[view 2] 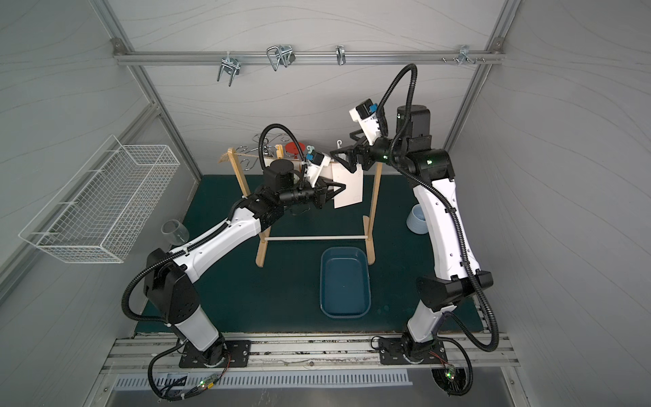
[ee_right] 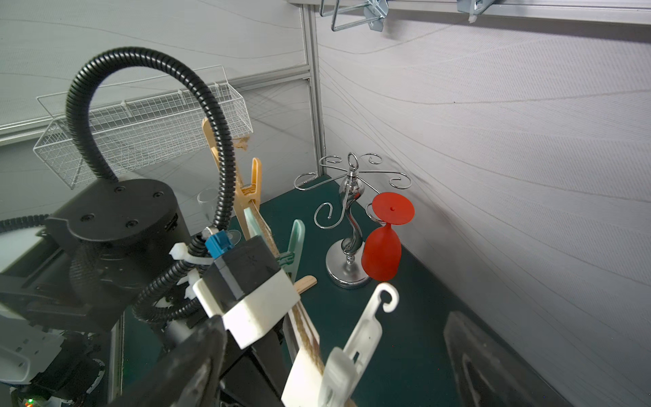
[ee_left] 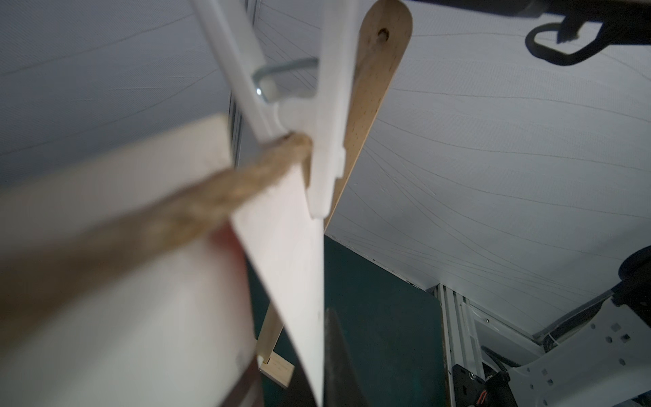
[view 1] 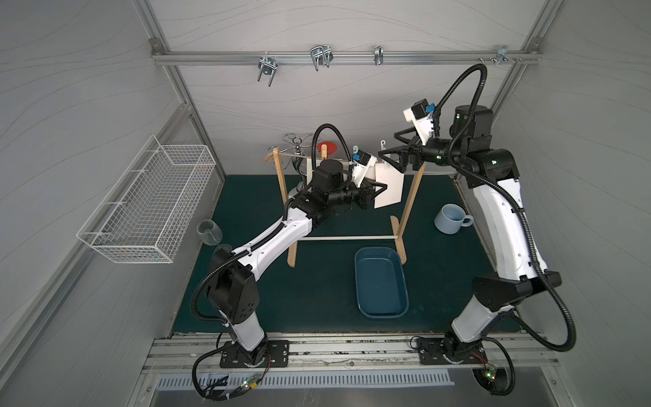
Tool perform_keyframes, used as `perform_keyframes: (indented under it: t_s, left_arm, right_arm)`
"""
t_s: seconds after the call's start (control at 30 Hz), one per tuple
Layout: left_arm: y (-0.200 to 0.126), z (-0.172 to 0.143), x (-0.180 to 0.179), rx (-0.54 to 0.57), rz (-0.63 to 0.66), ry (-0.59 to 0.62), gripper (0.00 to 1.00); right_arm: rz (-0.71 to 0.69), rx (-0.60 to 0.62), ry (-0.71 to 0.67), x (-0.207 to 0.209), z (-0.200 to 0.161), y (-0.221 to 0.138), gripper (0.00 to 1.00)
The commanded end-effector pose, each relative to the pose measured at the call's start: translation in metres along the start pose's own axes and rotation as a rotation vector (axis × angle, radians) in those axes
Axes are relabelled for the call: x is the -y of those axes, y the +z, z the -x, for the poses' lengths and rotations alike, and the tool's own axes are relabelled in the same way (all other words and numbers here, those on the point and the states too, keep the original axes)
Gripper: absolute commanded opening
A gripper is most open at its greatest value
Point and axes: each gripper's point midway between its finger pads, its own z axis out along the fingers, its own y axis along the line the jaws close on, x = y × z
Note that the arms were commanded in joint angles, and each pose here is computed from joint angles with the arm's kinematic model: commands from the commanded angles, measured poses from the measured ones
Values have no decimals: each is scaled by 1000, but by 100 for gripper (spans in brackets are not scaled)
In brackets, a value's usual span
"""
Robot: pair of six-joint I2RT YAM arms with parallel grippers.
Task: Remove the postcards from the strings
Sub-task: Remove the clamp from the clothesline.
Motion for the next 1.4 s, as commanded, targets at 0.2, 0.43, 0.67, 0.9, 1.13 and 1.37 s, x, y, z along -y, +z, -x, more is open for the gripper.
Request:
perform_keyframes:
  t_s: [0.2, 0.43, 0.67, 0.9, 1.13, 1.37]
  left_arm:
    - [-14, 27, 15, 68, -33, 58, 5]
    - [-17, 31, 17, 72, -26, 65, 5]
    - [-20, 35, 21, 80, -33, 73, 5]
    - [-22, 36, 25, 79, -51, 80, 5]
    - [-22, 34, 28, 71, -71, 77, 4]
    - [-22, 33, 27, 62, -88, 66, 4]
  right_arm:
    - [12, -84, 33, -2, -26, 11, 97]
    - [-1, -85, 13, -12, -23, 9, 96]
    - [-30, -63, -13, -15, -12, 1, 97]
    - [-7, -89, 7, -12, -19, 10, 97]
    - [41, -93, 12, -15, -22, 17, 88]
    - [100, -76, 24, -23, -20, 16, 72]
